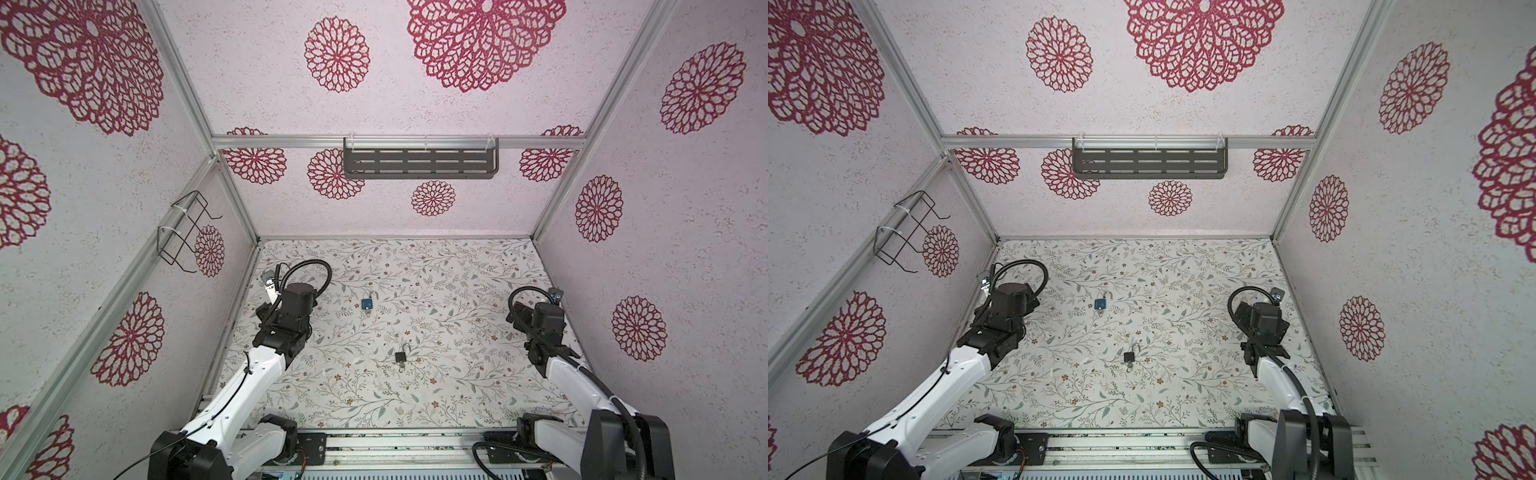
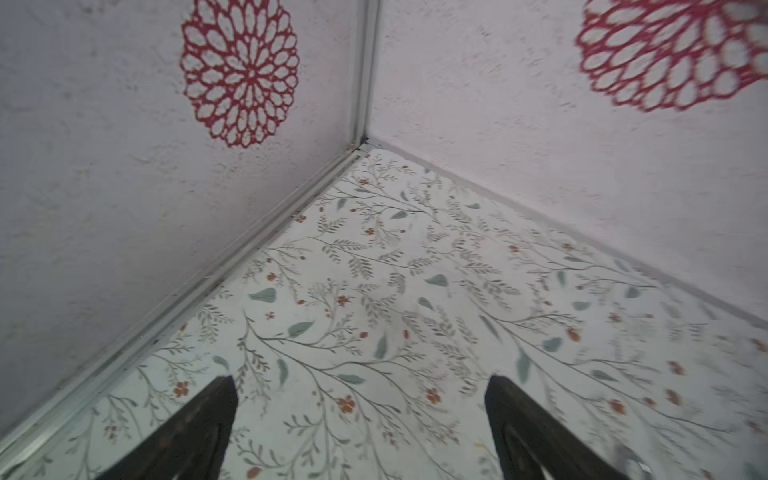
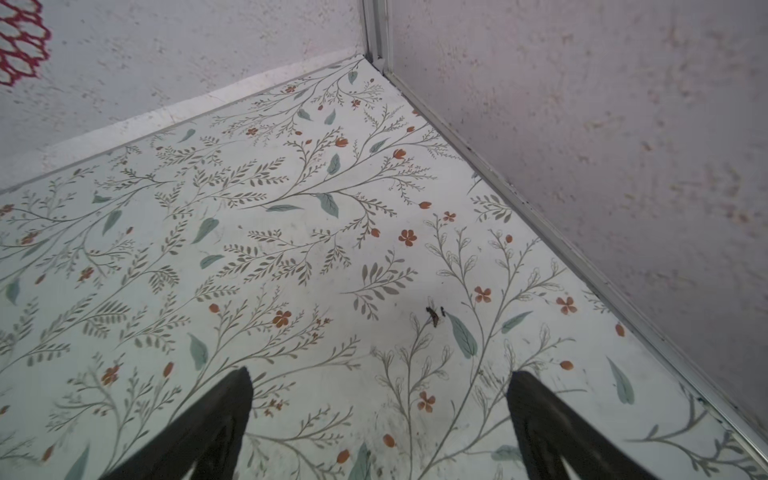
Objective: Unlock with the key
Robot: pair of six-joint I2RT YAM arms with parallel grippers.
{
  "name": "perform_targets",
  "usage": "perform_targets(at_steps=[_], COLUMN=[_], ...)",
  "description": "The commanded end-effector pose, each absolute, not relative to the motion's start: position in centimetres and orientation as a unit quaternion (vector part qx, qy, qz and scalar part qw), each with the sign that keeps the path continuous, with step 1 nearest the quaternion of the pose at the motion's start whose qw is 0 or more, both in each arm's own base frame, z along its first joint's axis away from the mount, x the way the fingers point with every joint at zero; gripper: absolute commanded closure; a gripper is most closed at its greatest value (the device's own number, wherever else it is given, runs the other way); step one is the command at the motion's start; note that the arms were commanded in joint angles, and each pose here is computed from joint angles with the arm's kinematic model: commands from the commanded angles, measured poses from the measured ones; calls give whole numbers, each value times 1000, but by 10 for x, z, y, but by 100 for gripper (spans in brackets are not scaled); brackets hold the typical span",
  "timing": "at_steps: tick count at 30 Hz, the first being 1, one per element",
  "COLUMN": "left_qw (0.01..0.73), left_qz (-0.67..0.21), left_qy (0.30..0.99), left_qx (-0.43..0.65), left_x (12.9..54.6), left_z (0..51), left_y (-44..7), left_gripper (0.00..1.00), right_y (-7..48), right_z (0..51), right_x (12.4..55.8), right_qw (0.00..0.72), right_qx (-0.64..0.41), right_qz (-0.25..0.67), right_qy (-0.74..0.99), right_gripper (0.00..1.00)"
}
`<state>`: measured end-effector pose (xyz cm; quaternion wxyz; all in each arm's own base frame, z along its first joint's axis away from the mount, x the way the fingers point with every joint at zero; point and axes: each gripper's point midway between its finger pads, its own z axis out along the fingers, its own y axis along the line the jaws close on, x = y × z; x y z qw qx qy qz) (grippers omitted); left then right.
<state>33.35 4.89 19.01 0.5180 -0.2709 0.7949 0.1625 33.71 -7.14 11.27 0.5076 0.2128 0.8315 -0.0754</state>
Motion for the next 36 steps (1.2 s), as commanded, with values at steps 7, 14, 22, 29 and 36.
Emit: perform_targets(at_steps=[7,14,22,29,36], left_qw=[624,647,616,614,614], left_qz=[201,160,157,158,157], left_qy=[732,732,746,748,748], left_qx=[-187,-141,-201,-197,-195], left_x=[369,383,387,388,389], left_z=[159,133,126,126,126], left_y=[82,76,105,104,103], left_gripper=[3,3,3,3,3], right_y=[-53,-9,-16,-16,-15], right_z=[116,113,112,112,112], right_x=[390,377,379,380,379], right_qw=[594,639,632,633,634], right_qx=[121,17,33,32,32], right_qz=[-43,-12,-28,-28,-27], right_qy=[794,769,774,773,772], right_gripper=[1,1,1,1,1])
